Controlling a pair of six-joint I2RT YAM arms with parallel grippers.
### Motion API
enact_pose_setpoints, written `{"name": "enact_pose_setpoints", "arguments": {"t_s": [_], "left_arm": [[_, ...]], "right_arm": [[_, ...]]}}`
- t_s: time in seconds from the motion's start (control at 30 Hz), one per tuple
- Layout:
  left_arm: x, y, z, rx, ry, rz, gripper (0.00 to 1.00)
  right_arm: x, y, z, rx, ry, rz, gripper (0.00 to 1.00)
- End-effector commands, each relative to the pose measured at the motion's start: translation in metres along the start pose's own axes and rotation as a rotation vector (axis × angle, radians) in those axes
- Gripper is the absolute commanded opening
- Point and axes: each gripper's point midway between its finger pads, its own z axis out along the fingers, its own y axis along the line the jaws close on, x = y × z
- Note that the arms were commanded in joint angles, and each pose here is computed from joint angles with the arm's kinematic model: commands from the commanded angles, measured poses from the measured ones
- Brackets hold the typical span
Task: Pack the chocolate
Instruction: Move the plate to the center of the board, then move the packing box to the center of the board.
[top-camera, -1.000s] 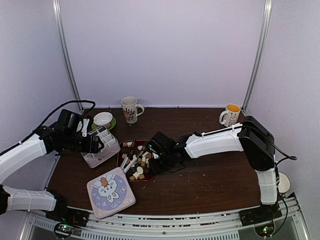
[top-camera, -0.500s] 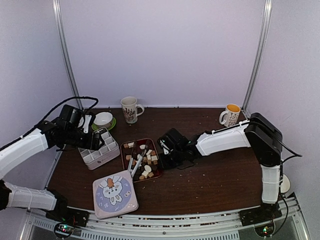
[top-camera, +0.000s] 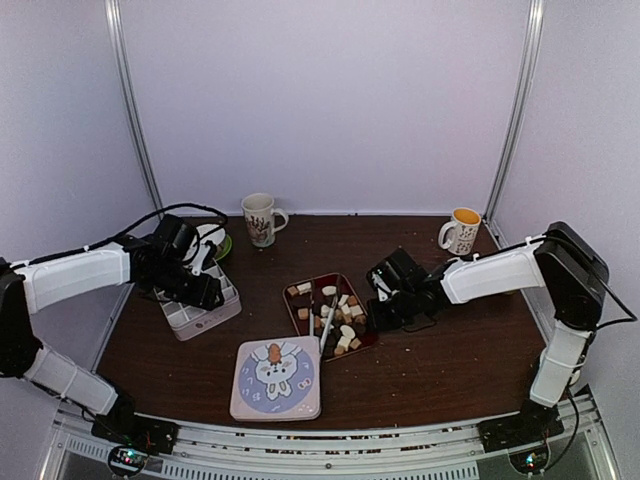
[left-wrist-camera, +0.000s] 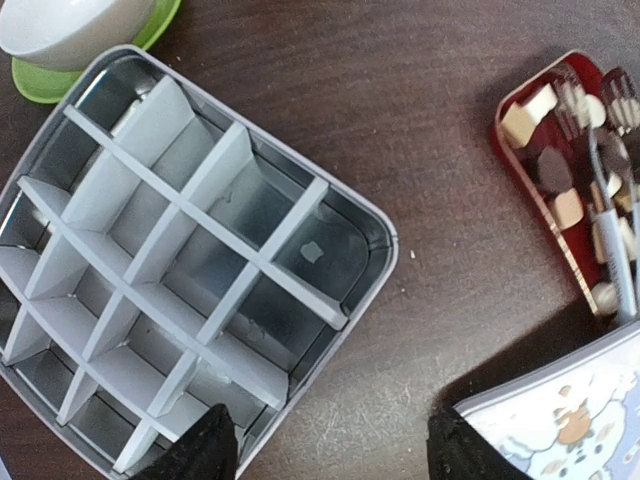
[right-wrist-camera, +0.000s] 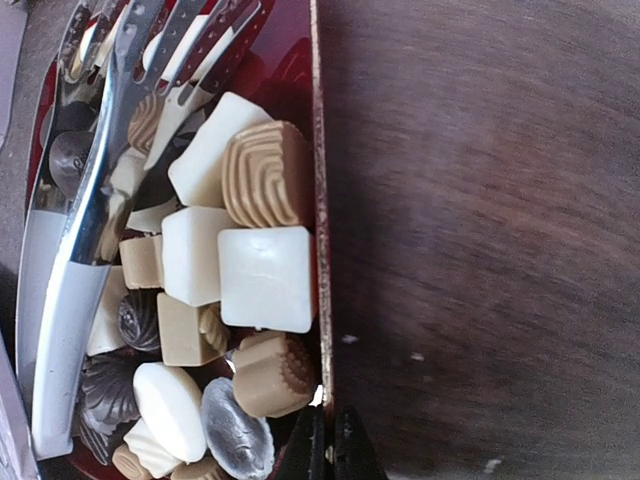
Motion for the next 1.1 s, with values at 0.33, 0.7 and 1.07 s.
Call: {"name": "enact_pose_setpoints", "arguments": {"t_s": [0.33, 0.7, 1.07], "left_arm": [[-0.011, 0.001, 0.038, -0.167, 0.094, 0.206, 0.51], [0.008, 0.013, 0.056, -0.234, 0.194, 0.179, 0.43], [0.022, 0.016, 0.066, -0.243, 0.268, 0.150, 0.25]], "right_arm": [[0.014, -0.099, -0.033, 0.245, -0.021, 0.071, 0.00], [0.005, -0.107, -0.051, 0.261, -0.067, 0.067, 0.15], [-0.021, -0.098, -0.077, 0.251, -0.159, 0.014, 0.31]]}}
